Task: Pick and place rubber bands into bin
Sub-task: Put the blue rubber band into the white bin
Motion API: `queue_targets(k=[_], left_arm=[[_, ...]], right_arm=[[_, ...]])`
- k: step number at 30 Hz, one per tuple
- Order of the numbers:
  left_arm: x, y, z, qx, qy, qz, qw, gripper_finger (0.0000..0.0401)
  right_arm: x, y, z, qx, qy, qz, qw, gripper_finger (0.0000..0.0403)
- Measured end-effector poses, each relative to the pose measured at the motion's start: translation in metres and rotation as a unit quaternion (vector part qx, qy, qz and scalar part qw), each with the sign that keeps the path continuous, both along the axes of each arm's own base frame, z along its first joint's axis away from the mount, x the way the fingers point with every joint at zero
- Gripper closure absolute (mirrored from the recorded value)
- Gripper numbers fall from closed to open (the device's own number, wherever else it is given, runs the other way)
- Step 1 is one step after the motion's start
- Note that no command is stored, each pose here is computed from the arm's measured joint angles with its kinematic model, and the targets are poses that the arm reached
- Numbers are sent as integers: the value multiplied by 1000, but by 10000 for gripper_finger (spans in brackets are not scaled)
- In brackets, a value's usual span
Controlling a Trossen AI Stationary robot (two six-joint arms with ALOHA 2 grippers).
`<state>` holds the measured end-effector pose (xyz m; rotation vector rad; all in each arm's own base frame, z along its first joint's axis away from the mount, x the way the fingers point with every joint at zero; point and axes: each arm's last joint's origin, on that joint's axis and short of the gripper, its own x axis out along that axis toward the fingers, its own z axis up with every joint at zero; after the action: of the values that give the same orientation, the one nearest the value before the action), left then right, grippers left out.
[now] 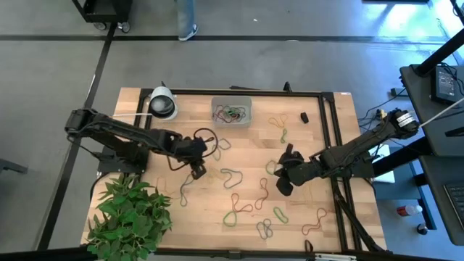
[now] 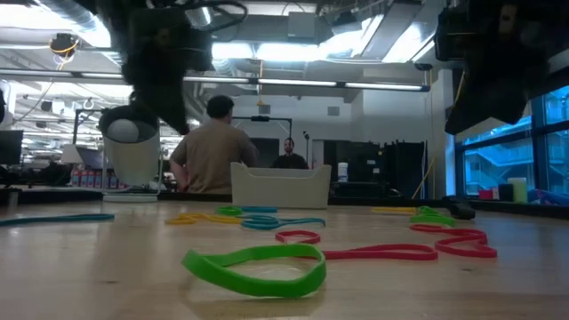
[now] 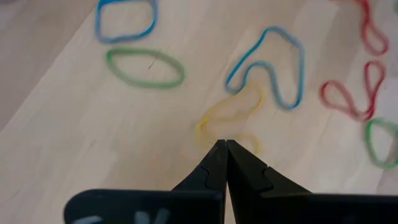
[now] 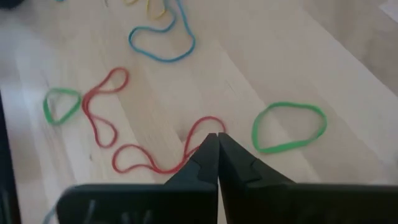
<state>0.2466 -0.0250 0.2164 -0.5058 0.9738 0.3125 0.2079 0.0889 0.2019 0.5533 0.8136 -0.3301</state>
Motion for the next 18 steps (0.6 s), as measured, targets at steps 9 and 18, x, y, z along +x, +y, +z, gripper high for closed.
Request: queue_targets(k=[9,18], left_arm=[[-24,2,-6,11,-2,-40,999,400],[-26,2,-4,43,-3,-93,995,400]], right_arm=[[15,8,-4,41,12,-62,997,402],[62,31,-9,17,63,-67,996,403]])
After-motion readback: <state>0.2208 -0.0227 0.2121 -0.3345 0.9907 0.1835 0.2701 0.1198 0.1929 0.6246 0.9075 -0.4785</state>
